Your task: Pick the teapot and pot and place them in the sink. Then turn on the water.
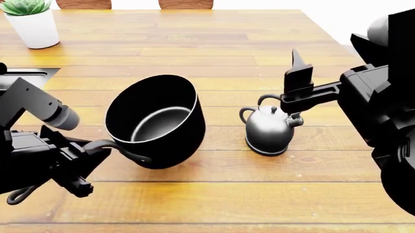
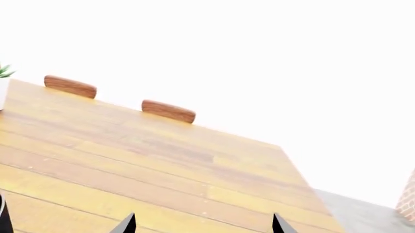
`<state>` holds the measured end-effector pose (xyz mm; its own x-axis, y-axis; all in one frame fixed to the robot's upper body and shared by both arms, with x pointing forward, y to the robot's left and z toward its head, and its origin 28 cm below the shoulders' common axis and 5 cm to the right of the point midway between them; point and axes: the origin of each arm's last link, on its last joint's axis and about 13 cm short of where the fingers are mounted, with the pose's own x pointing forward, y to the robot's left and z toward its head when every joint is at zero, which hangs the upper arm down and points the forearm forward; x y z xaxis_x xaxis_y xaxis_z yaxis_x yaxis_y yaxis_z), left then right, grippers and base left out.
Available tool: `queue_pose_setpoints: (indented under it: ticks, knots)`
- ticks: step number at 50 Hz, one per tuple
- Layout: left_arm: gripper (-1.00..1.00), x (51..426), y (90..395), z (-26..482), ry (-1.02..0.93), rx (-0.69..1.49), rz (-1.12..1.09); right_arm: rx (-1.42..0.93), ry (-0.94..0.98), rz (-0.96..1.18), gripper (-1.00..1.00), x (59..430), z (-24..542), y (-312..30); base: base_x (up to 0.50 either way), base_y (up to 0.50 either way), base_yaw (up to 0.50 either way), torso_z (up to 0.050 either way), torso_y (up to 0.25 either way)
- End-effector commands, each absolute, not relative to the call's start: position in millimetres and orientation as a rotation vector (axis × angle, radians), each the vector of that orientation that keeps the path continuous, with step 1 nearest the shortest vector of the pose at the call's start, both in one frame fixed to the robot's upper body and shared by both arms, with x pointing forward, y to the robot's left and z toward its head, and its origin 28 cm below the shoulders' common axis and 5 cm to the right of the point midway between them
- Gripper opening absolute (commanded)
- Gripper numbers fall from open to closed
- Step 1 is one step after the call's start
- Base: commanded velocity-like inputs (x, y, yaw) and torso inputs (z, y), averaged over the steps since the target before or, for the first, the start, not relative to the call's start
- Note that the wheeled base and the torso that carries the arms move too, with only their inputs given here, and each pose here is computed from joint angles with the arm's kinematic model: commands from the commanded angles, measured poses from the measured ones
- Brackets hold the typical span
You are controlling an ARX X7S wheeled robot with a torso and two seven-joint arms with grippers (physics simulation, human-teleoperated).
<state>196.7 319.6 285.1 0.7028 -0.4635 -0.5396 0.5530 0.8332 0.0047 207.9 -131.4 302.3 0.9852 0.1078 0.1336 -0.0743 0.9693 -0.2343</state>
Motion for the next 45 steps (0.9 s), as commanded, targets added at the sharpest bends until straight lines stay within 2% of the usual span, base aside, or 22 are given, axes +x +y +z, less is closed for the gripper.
queue_pose_setpoints:
  ticks: [1, 14, 20, 26, 35, 45]
  knots:
    - [-1.0, 190.0, 315.3, 334.1, 0.258, 0.219, -0.558, -0.236, -0.158, 0.074, 1.0, 203.4, 309.8, -134.1, 0.0, 0.0, 0.0, 0.0, 0.0]
    - [-1.0, 194.2, 297.3, 360.9, 0.094, 0.269, -0.493, -0.238, -0.163, 0.073, 1.0, 196.8, 313.8, -134.6, 0.0, 0.0, 0.0, 0.001, 0.002]
    - [-1.0, 200.6, 289.2, 358.3, 0.195, 0.293, -0.282, -0.237, -0.159, 0.073, 1.0, 193.4, 311.1, -135.3, 0.0, 0.0, 0.0, 0.0, 0.002]
    - [-1.0, 199.8, 282.5, 366.4, 0.185, 0.29, -0.203, -0.232, -0.156, 0.07, 1.0, 193.3, 310.0, -136.9, 0.0, 0.0, 0.0, 0.0, 0.002]
    - [-1.0, 195.7, 274.1, 373.5, 0.15, 0.298, -0.172, -0.241, -0.139, 0.087, 1.0, 195.2, 308.8, -138.9, 0.0, 0.0, 0.0, 0.001, 0.003]
    - [-1.0, 194.5, 273.4, 377.5, 0.112, 0.304, -0.174, -0.351, -0.091, 0.236, 1.0, 214.6, 313.0, -144.3, 0.0, 0.0, 0.0, 0.001, 0.002]
